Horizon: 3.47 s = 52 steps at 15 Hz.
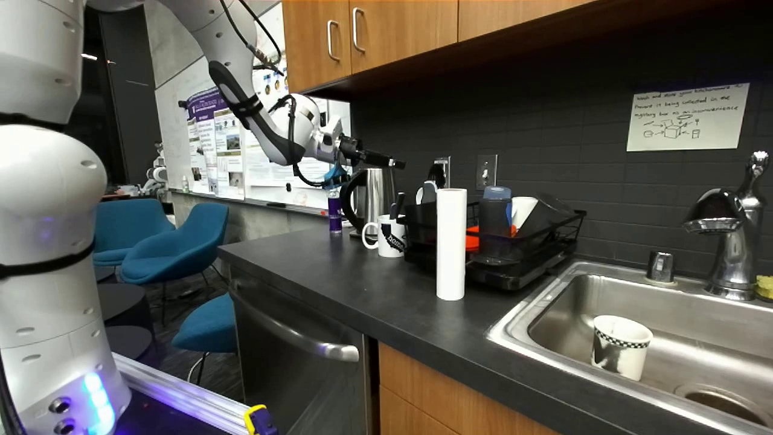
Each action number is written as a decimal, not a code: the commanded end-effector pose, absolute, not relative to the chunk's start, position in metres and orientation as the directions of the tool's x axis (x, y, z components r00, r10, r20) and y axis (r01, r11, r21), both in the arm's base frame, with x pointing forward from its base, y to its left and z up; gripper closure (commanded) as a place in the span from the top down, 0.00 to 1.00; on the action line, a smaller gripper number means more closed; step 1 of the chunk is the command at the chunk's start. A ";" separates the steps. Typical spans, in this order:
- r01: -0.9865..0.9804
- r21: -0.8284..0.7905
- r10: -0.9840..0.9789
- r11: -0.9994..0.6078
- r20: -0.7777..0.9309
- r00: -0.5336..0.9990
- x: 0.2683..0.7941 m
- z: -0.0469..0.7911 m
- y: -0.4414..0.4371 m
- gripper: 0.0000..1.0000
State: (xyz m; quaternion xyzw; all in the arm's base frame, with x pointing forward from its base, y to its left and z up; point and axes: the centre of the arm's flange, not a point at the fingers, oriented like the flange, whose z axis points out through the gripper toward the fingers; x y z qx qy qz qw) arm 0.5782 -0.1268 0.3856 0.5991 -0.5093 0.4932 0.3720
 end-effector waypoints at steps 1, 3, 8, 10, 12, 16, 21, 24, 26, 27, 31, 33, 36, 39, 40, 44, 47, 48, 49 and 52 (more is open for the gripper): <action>-0.963 -0.058 -0.262 -0.263 0.965 0.013 0.572 0.396 -0.119 0.45; -0.950 -0.062 -0.295 -0.308 0.955 0.033 0.569 0.402 -0.114 0.48; -0.893 -0.052 -0.372 -0.448 0.919 0.133 0.557 0.415 -0.102 0.79; -0.863 -0.039 -0.390 -0.504 0.902 0.187 0.551 0.420 -0.099 0.93; -0.830 -0.029 -0.401 -0.557 0.885 0.238 0.543 0.424 -0.098 1.00; -0.744 -0.018 -0.421 -0.668 0.833 0.358 0.525 0.432 -0.096 1.00; -0.589 -0.031 -0.417 -0.808 0.736 0.534 0.502 0.434 -0.091 1.00; -0.510 -0.030 -0.388 -0.860 0.687 0.614 0.486 0.434 -0.092 1.00; -0.450 -0.023 -0.354 -0.893 0.654 0.669 0.476 0.434 -0.091 1.00; -0.419 -0.014 -0.332 -0.908 0.635 0.698 0.471 0.433 -0.089 1.00; -0.313 0.022 -0.247 -0.949 0.563 0.788 0.460 0.427 -0.080 1.00; -0.261 0.036 -0.203 -0.965 0.532 0.822 0.456 0.430 -0.074 1.00; -0.205 0.088 -0.148 -0.975 0.429 0.891 0.456 0.446 -0.070 1.00; -0.167 0.096 -0.131 -0.981 0.307 0.943 0.456 0.462 -0.081 1.00; -0.158 0.095 -0.124 -0.983 0.288 0.950 0.456 0.467 -0.085 1.00; -0.188 0.078 -0.166 -0.979 0.229 0.959 0.463 0.470 -0.091 1.00; -0.225 0.027 -0.216 -0.974 0.194 0.957 0.465 0.452 -0.079 1.00; -0.240 0.009 -0.233 -0.971 0.193 0.953 0.466 0.445 -0.076 1.00; -0.260 -0.016 -0.258 -0.965 0.200 0.945 0.468 0.437 -0.073 1.00; -0.370 -0.041 -0.366 -0.928 0.275 0.889 0.479 0.421 -0.071 1.00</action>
